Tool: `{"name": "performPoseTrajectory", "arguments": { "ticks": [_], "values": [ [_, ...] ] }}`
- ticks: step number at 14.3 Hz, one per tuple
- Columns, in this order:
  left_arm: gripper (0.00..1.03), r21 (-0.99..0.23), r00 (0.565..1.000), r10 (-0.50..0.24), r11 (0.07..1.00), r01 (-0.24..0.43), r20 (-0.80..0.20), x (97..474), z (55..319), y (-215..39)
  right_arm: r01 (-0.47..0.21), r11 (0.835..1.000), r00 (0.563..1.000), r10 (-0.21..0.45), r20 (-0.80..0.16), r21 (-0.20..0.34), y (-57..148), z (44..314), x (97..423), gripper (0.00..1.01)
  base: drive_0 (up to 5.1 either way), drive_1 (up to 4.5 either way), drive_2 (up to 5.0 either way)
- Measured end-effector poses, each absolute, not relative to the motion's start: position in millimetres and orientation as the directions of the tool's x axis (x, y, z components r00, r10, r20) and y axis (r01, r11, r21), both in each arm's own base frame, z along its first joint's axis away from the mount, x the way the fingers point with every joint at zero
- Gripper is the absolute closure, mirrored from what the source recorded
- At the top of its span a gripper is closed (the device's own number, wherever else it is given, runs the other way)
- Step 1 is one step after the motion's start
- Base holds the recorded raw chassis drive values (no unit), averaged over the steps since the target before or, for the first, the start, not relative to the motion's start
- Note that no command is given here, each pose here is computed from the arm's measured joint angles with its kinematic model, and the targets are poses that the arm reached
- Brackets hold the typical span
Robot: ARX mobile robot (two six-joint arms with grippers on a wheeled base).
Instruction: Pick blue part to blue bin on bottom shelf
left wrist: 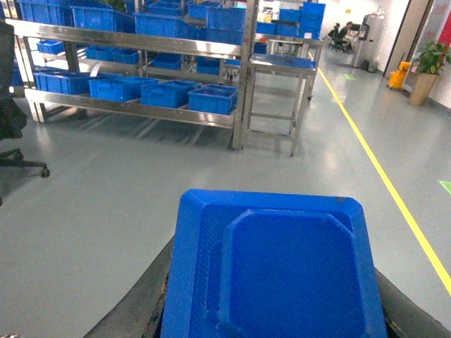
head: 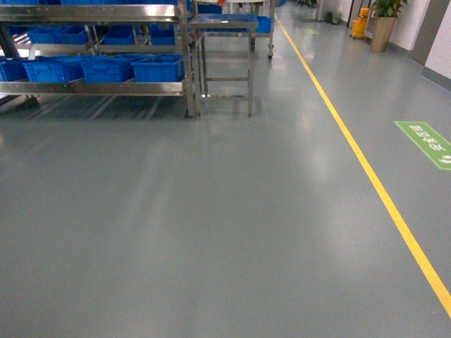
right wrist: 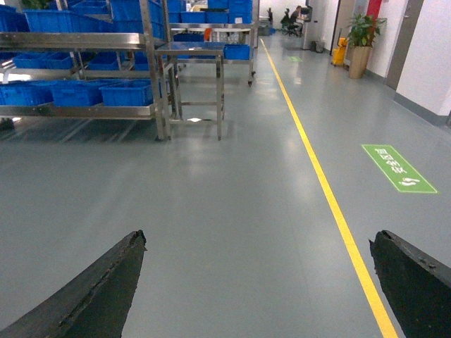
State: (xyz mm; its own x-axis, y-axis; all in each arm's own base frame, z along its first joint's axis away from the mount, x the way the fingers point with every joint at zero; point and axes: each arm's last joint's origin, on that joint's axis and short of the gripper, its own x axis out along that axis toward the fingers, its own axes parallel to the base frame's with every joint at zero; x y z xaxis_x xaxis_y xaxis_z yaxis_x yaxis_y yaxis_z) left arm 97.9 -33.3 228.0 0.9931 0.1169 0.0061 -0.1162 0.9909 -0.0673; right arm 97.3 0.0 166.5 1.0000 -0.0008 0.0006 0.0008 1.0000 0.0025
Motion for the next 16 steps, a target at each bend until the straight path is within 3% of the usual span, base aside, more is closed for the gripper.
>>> {"name": "performPoseTrajectory", "arguments": {
  "ticks": [16],
  "values": [
    [0.60, -0.067, 0.993, 0.119, 0.991, -0.118, 0.006, 98.0, 228.0, -33.3, 0.000, 1.000, 1.000, 0.000, 0.006, 0.002, 0.0, 167.0, 97.3, 0.03, 0.0, 4.30, -4.3]
  ]
}}
